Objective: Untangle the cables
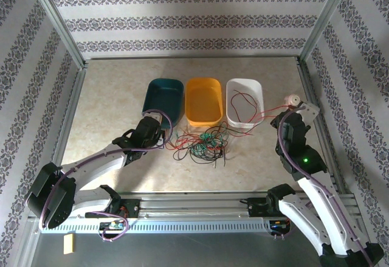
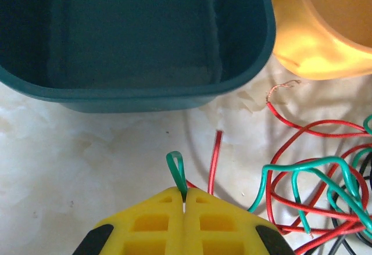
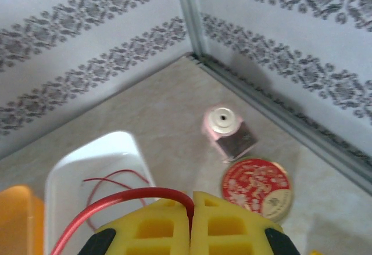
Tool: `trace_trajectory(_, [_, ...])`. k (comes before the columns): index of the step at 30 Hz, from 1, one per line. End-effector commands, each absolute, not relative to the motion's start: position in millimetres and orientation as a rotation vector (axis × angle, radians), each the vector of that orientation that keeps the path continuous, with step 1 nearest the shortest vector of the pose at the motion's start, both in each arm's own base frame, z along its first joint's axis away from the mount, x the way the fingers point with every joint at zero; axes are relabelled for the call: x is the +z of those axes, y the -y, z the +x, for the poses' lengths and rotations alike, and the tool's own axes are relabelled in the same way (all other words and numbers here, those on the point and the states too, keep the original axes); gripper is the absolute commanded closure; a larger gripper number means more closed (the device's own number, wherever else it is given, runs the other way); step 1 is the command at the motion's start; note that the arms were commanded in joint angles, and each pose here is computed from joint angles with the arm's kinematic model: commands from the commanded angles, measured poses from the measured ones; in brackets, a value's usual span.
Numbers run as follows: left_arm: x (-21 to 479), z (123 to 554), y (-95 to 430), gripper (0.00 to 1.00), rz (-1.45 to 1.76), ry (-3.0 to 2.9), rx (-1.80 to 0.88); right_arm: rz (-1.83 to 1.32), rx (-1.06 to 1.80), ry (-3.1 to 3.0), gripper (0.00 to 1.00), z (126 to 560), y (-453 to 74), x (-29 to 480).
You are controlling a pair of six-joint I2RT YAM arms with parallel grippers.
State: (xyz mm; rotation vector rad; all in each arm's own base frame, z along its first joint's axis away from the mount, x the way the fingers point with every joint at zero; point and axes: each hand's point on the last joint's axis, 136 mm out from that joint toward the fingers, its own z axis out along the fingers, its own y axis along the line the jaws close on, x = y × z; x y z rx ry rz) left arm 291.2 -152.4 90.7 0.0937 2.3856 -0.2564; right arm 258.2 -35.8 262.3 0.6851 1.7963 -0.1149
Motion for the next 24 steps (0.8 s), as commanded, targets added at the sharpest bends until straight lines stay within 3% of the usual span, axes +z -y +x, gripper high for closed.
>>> trace_trajectory(1, [95, 297, 145, 1.00, 0.053, -2.376, -0.212, 0.705, -0.236, -1.789, 1.00, 248, 53, 267])
trace_trajectory(8, [109, 293, 191, 1.00, 0.283, -2.336, -0.404, 0.539, -0.010, -1.769, 1.00, 266, 19, 296])
trace_trajectory(15, [127, 289, 246, 1.00, 0.463, -2.290, -0.632, 0.442, 0.082, -1.685, 1.00, 280, 1, 361])
trace_trajectory(24, [129, 305, 268, 1.00, 0.513, -2.279, -0.508, 0.428, 0.025, -1.815, 1.00, 377, -15, 328])
